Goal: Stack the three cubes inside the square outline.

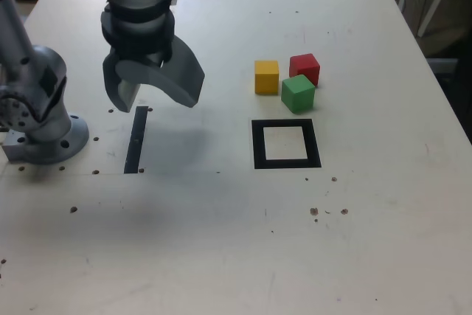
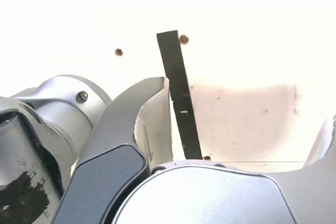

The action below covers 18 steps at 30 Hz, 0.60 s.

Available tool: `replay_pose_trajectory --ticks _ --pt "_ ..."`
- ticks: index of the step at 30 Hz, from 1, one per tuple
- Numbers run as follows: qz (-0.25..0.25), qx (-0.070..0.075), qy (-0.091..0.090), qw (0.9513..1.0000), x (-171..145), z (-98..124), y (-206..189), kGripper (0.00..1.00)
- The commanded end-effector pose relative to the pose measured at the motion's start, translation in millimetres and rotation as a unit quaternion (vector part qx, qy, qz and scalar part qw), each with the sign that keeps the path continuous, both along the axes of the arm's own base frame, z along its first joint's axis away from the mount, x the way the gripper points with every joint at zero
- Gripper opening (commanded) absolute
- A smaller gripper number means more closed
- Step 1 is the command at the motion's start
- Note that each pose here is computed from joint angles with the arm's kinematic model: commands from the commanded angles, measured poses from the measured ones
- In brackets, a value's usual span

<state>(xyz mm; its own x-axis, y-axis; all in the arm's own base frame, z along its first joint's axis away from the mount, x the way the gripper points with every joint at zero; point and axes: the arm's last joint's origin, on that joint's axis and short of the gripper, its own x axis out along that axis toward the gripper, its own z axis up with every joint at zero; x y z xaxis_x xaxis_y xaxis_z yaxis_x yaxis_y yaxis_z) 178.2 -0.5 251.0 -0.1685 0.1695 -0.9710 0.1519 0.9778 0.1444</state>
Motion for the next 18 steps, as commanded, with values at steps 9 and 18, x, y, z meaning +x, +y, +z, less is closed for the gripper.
replay_pose_trajectory --ticks 9,18 --pt "-0.032 0.003 0.004 0.9995 29 15 17 0.99" --pt "-0.104 0.023 0.003 0.9943 63 37 31 0.99"
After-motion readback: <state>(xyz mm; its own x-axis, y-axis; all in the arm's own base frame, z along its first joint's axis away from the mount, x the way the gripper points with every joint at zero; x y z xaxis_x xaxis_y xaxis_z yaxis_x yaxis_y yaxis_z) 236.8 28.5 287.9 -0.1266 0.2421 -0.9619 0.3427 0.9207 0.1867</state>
